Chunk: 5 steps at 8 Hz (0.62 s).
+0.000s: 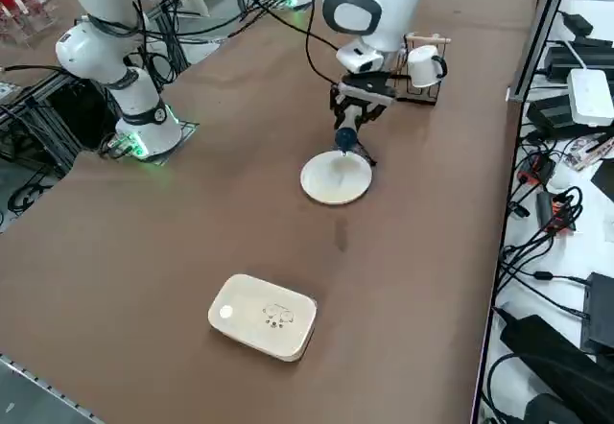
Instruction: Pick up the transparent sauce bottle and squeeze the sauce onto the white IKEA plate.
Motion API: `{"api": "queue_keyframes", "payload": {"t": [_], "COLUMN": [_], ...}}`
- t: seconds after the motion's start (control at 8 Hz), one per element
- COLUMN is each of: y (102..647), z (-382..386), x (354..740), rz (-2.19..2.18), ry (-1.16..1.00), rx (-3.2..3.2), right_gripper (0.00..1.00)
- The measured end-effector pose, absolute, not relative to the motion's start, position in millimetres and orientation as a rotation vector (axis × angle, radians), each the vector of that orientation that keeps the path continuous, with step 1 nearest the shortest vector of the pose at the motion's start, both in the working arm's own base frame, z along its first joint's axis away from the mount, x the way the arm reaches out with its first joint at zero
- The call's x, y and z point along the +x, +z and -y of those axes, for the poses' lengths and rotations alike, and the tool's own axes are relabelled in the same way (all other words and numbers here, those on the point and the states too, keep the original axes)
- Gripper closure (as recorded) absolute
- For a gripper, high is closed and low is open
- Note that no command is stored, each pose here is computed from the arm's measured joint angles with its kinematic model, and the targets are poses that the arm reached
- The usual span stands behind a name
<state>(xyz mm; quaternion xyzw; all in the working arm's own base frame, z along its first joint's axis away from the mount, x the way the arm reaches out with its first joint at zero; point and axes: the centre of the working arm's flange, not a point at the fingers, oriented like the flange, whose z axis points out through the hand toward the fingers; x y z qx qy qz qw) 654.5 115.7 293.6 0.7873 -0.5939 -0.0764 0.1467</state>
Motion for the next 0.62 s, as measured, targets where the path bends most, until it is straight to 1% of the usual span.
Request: {"api": "queue_keyframes", "payload": {"t": [0.25,0.62], "y": [313,321], "z": [-117,-143], "x": [653,645], "rz": [1.705,1.658], "ry": [-0.190,0.024], "rx": [2.198,2.067], "right_gripper": [0.61,0.61]}}
